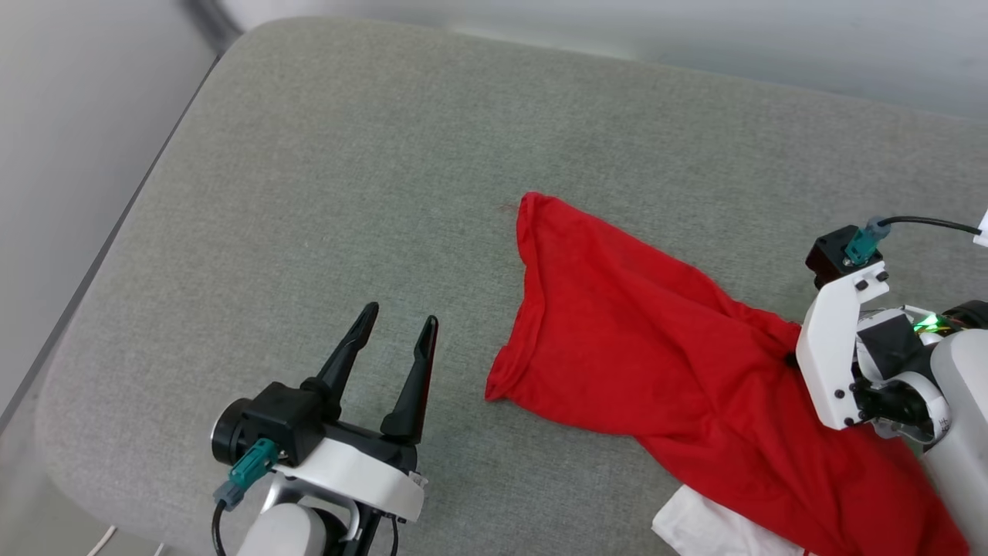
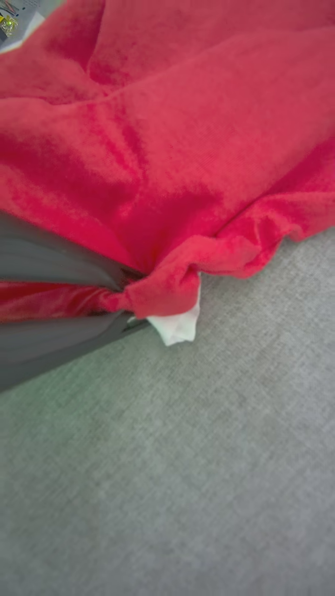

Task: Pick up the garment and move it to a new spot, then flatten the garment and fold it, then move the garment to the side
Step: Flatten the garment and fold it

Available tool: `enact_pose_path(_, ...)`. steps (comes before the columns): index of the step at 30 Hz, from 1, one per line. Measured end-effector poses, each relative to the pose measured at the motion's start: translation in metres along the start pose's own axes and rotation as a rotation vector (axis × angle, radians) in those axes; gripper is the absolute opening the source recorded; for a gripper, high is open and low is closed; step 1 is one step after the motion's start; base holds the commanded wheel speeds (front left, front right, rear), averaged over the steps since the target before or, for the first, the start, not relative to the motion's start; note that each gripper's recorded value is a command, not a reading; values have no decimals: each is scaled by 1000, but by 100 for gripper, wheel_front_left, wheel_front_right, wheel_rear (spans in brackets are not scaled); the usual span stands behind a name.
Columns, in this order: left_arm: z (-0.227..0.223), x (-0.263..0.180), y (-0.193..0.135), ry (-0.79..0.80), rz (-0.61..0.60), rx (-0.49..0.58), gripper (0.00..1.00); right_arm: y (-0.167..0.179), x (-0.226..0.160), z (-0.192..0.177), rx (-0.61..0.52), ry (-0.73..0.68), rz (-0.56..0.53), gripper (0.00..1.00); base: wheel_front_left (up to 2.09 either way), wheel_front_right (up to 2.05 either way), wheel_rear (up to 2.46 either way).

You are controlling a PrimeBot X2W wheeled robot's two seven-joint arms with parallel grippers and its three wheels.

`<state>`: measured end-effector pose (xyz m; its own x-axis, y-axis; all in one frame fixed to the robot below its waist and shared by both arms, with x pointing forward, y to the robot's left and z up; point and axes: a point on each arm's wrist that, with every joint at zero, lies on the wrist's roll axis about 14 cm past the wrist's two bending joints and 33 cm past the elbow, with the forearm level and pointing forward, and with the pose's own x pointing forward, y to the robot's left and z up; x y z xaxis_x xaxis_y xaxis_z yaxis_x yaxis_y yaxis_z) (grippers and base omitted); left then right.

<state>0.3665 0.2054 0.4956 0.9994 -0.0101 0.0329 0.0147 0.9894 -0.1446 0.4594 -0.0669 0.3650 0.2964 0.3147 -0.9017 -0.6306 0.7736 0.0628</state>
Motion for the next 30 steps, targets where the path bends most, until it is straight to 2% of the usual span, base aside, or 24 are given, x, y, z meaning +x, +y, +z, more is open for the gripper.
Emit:
enact_pose_path(3, 3, 3, -4, -11, -21, 4, 100, -12, -11, 4, 43, -62, -28, 0, 0, 0, 0)
enact_pose_path(12, 4, 11, -29, -25, -104, -14, 100, -104, -72, -8, 245, -268, -269, 0, 0, 0, 0)
enact_pose_path(18, 7, 19, -45, -39, -158, -25, 100, -159, -114, -58, 418, -327, -441, 0, 0, 0, 0)
enact_pose_path(22, 6, 23, -53, -38, -183, -32, 100, -182, -132, -105, 505, -297, -548, 0, 0, 0, 0)
enact_pose_path(25, 4, 25, -57, -35, -193, -35, 100, -186, -137, -131, 549, -283, -592, 0, 0, 0, 0)
enact_pose_path(26, 4, 26, -58, -34, -196, -36, 100, -185, -136, -135, 570, -291, -594, 15, 0, 0, 0)
enact_pose_path(27, 3, 26, -59, -33, -200, -37, 100, -182, -135, -137, 567, -300, -598, 75, 0, 0, 0)
enact_pose_path(28, 3, 26, -60, -31, -203, -37, 100, -179, -133, -139, 563, -305, -601, 100, 0, 0, 0)
enact_pose_path(30, 2, 26, -62, -28, -210, -38, 100, -172, -131, -142, 573, -323, -595, 100, 0, 0, 0)
